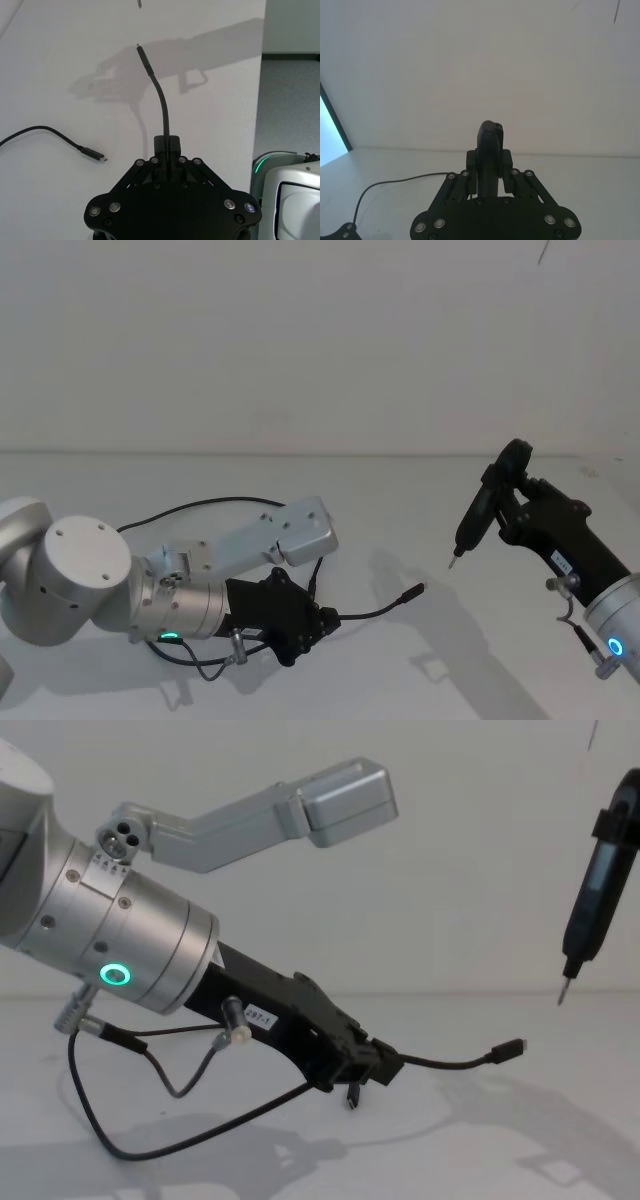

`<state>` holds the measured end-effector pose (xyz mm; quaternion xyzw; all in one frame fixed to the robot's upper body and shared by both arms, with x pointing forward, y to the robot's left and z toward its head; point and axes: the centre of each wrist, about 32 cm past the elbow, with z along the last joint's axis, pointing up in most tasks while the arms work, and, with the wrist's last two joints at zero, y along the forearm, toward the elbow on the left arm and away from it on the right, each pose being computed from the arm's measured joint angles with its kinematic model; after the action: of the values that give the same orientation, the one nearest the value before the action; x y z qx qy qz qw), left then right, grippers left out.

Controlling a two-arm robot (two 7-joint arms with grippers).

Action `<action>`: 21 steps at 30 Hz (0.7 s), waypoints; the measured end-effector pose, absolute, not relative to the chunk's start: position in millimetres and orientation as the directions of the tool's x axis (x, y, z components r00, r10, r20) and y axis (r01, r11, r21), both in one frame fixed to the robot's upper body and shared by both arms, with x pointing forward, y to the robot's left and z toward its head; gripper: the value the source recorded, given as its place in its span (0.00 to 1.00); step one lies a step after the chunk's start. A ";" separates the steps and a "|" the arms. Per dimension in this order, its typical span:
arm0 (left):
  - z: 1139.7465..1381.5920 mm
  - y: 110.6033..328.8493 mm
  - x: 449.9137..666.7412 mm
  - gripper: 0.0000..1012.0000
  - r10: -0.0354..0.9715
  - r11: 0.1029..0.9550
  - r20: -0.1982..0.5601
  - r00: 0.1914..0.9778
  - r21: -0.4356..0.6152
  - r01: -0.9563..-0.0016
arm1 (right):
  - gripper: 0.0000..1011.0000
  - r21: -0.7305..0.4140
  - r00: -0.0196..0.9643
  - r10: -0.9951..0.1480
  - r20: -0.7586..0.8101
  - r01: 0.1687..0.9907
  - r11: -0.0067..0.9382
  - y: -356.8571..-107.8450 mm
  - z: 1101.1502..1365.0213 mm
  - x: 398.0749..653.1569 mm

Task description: Pick up the data cable with the one hand.

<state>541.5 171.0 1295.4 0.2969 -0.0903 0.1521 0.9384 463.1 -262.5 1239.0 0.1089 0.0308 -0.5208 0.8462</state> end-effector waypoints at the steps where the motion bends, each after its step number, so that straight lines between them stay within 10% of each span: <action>1: 1295.4 171.0 541.5 0.04 0.232 0.777 0.260 0.937 0.530 -0.339 | 0.28 0.150 0.457 -0.874 -0.166 0.887 0.436 -262.5 1238.4 463.5; 21: 1296.6 172.3 541.0 0.04 0.228 0.779 0.266 0.937 0.528 -0.339 | 0.28 0.126 0.493 -0.853 -0.173 0.870 0.477 -264.9 1223.5 472.4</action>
<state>541.0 172.3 1296.6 0.2962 -0.0940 0.1510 0.9384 472.4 -264.9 1223.5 0.0984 0.0431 -0.5016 0.8584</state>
